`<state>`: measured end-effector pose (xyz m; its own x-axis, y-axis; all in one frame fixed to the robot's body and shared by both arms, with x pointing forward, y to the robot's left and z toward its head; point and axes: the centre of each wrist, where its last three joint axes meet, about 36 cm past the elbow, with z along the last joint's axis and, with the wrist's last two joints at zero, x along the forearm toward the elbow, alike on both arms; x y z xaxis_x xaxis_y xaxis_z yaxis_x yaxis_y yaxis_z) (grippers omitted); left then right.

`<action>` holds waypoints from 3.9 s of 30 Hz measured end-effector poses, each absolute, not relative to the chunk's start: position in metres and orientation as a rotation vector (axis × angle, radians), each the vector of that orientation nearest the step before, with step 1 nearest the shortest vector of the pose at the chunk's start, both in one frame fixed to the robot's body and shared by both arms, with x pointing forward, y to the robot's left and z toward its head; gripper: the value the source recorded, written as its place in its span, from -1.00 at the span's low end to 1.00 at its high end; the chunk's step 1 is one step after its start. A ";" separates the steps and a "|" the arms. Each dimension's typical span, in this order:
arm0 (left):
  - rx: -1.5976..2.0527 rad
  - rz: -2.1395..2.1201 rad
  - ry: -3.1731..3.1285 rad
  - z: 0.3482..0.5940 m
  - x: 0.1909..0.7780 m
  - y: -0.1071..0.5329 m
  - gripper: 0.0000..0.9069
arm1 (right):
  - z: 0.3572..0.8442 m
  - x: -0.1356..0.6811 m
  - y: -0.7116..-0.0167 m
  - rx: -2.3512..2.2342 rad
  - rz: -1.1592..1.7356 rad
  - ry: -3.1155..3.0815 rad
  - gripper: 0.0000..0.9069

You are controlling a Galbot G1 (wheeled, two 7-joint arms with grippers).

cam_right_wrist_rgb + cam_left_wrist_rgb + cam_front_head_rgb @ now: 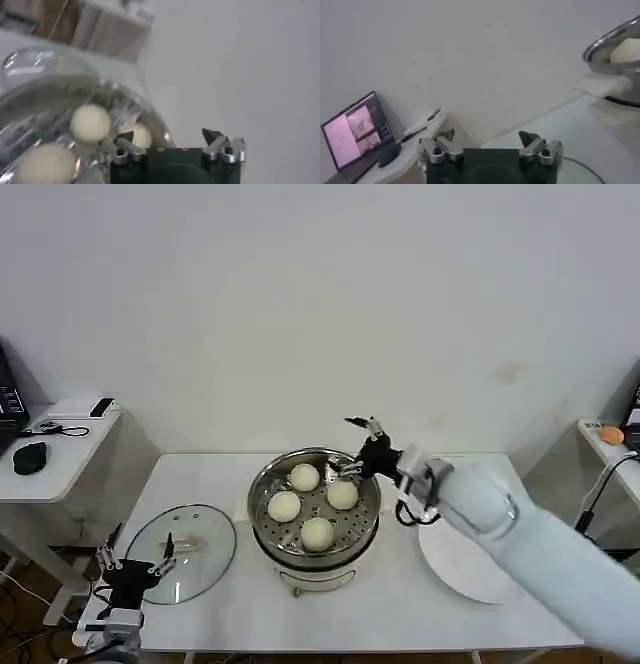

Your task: Take steamed baozi put them in steamer then cover it.

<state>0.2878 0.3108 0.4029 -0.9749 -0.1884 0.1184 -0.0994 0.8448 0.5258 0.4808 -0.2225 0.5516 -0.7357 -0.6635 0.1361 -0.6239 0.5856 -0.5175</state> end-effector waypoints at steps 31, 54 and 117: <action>0.001 -1.932 -2.395 0.333 0.296 0.346 1.00 | 0.411 0.267 -0.360 0.104 -0.283 2.972 1.00; -0.187 -2.194 -2.097 0.292 0.343 0.370 1.00 | 0.396 0.226 -0.360 0.274 -0.304 2.979 1.00; 0.090 -2.376 -2.002 0.401 0.396 0.384 -1.00 | 0.379 0.234 -0.340 0.140 -0.253 3.036 1.00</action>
<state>0.3960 0.3838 0.4013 -0.9978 -0.0624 -0.0228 -0.0119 -0.1698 0.9854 0.2344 -0.3397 0.3785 -0.9916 0.0838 -0.0984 0.0990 0.9820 -0.1607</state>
